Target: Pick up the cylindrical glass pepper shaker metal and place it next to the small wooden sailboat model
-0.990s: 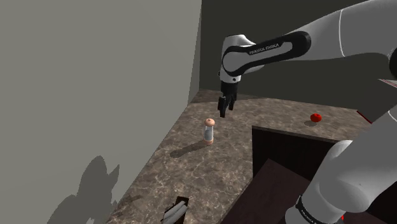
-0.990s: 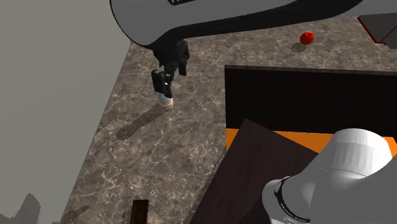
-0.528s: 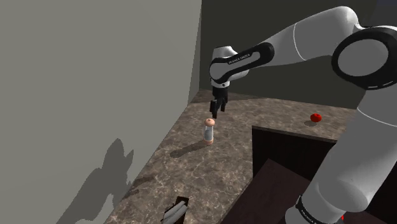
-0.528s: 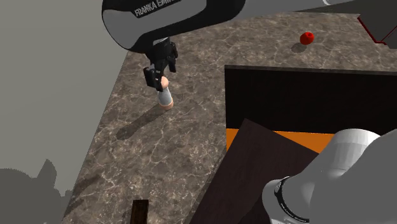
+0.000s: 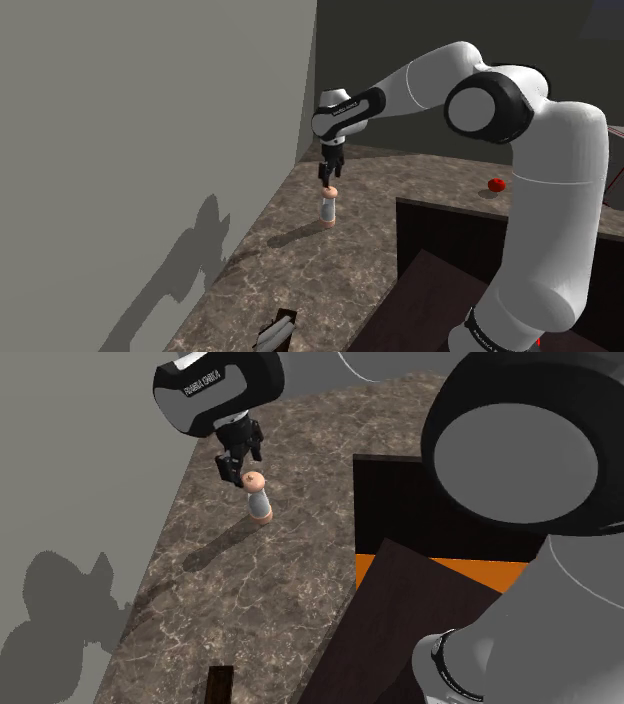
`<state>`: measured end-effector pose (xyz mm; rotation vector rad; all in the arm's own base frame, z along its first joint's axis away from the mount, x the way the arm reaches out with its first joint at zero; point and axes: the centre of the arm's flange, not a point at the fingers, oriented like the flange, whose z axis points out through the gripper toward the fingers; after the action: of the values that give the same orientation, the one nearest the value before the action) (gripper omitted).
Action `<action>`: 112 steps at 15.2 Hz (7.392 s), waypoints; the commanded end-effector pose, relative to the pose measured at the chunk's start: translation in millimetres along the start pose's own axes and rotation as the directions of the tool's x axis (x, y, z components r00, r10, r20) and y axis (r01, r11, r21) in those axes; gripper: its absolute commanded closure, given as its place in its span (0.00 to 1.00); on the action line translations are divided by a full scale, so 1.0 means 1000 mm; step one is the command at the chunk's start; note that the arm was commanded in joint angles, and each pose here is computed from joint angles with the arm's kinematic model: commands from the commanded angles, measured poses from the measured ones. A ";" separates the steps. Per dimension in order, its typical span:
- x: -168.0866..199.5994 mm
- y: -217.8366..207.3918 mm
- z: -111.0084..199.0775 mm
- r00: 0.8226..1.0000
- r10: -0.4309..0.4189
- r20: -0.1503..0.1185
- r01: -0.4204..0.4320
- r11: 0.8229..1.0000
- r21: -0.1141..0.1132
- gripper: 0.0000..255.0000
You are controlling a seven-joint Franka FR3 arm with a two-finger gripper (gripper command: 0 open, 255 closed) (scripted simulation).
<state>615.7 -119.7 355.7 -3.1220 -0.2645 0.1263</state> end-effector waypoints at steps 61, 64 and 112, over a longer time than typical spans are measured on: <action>0.032 0.028 -0.087 1.000 -0.008 0.008 0.008 1.000 -0.011 1.00; 0.030 0.028 -0.103 1.000 -0.008 0.008 0.008 1.000 -0.011 1.00; 0.030 -0.370 -0.189 1.000 -0.008 0.008 0.008 1.000 -0.011 1.00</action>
<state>600.6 236.7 544.5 -3.1315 -0.2808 0.1392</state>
